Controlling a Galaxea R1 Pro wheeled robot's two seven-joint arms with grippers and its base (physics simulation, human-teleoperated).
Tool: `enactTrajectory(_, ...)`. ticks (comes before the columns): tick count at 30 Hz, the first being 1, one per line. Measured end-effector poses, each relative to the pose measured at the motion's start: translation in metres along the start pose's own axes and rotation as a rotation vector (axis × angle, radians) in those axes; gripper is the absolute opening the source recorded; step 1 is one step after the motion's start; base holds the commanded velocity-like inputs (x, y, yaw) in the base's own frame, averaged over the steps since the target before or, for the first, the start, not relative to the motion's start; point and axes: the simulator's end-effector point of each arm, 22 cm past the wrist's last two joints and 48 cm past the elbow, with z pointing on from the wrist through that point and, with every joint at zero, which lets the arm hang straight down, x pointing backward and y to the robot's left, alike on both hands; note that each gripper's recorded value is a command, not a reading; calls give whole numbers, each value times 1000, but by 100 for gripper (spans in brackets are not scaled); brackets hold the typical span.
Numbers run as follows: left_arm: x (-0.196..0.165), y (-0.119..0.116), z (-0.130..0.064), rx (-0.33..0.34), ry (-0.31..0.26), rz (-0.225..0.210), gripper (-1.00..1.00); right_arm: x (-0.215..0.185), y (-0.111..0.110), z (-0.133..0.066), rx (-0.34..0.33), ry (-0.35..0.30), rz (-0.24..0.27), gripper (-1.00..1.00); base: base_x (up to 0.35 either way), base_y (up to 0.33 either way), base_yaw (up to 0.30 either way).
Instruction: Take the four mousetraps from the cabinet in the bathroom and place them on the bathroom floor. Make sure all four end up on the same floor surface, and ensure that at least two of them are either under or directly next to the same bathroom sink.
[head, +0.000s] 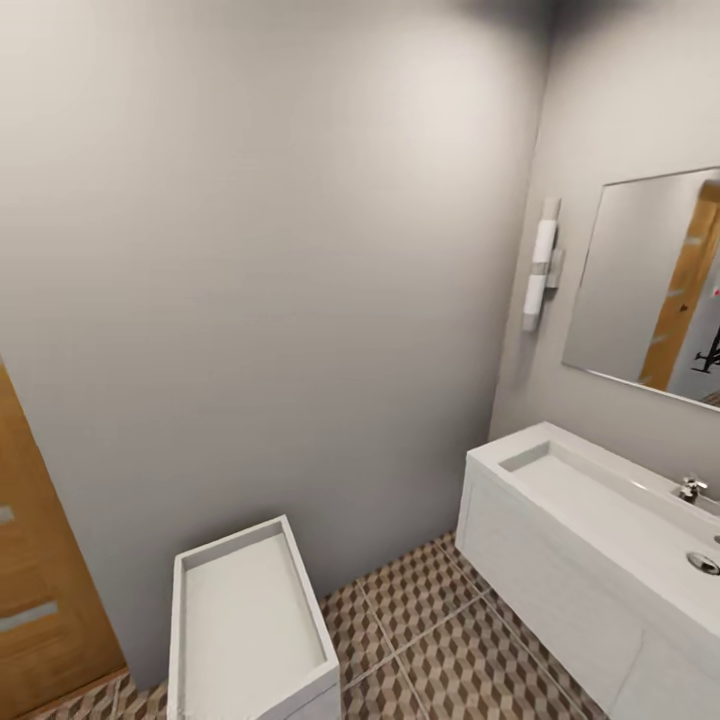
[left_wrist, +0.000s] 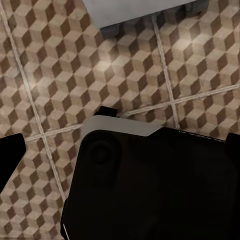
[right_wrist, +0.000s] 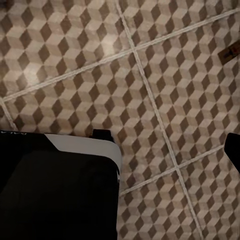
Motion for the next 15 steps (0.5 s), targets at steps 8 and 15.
enactTrajectory(8,0,0,0,0,0,0,100,0,0,0,0,1,0,100,0,0,295)
enactTrajectory(15,0,0,0,0,0,0,100,0,-1,0,1,1,0,100,0,0,295)
